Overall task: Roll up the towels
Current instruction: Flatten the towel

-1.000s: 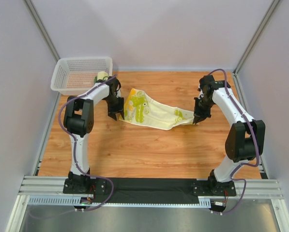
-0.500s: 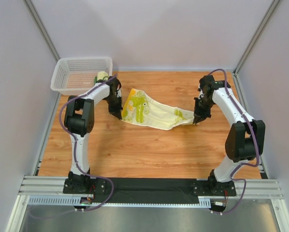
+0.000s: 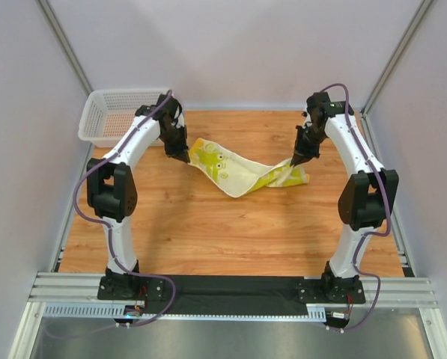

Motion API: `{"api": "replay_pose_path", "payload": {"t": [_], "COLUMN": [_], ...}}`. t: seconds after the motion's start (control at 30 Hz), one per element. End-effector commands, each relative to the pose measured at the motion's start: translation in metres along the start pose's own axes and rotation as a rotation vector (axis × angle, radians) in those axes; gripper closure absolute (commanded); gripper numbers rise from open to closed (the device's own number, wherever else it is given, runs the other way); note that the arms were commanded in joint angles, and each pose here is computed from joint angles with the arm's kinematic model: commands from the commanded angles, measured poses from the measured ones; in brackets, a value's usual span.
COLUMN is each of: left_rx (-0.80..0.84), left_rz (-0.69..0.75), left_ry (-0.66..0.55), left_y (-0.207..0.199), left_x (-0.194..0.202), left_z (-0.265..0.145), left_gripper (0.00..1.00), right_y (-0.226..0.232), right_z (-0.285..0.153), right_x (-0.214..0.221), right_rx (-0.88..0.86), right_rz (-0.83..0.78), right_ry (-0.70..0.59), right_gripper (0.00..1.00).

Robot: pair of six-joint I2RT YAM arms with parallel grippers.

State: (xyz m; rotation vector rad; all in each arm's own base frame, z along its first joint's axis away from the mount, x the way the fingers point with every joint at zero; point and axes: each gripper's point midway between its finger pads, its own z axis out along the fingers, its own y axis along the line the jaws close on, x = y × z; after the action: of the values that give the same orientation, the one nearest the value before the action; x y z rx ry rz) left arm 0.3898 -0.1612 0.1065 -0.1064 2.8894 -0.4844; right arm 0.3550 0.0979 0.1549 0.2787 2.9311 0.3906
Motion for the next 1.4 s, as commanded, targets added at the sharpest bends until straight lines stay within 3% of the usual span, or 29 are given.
{"api": "replay_pose_path", "payload": {"t": [0.0, 0.13, 0.27, 0.33, 0.37, 0.43, 0.57, 0.77, 1.0, 1.17, 1.37], "left_rx": [0.076, 0.148, 0.185, 0.165, 0.154, 0.136, 0.073, 0.024, -0.035, -0.087, -0.064], "left_rz": [0.018, 0.054, 0.069, 0.046, 0.038, 0.027, -0.030, -0.130, -0.166, -0.193, -0.202], "left_ry": [-0.134, -0.221, -0.335, -0.290, -0.264, -0.226, -0.088, 0.089, 0.146, 0.167, 0.187], "left_y": [-0.034, -0.054, -0.061, -0.050, -0.042, -0.031, 0.008, 0.049, 0.070, 0.085, 0.089], "left_x": [-0.038, -0.057, -0.049, -0.029, -0.011, 0.009, 0.071, 0.141, 0.168, 0.176, 0.179], "left_z": [-0.052, -0.095, -0.142, -0.131, -0.126, -0.114, -0.065, -0.011, -0.001, -0.003, 0.001], "left_gripper": [1.00, 1.00, 1.00, 1.00, 1.00, 1.00, 1.00, 1.00, 1.00, 1.00, 1.00], "right_y": [0.027, 0.049, 0.042, 0.033, 0.016, -0.002, -0.039, -0.048, -0.068, -0.101, -0.106], "right_z": [-0.029, -0.083, -0.089, -0.083, -0.051, -0.028, 0.041, 0.072, 0.074, 0.076, 0.080], "right_x": [-0.041, -0.072, -0.055, -0.038, -0.013, 0.009, 0.082, 0.109, 0.122, 0.136, 0.139], "right_rx": [-0.103, -0.182, -0.179, -0.163, -0.115, -0.071, -0.004, -0.004, 0.086, 0.209, 0.180], "right_rz": [0.022, -0.040, -0.040, -0.040, -0.016, 0.009, 0.128, 0.194, 0.189, 0.274, 0.270], "right_ry": [-0.110, -0.316, -0.350, -0.336, -0.241, -0.198, 0.054, 0.155, 0.186, 0.197, 0.220], "right_gripper": [1.00, 1.00, 1.00, 1.00, 1.00, 1.00, 1.00, 1.00, 1.00, 1.00, 1.00]}}
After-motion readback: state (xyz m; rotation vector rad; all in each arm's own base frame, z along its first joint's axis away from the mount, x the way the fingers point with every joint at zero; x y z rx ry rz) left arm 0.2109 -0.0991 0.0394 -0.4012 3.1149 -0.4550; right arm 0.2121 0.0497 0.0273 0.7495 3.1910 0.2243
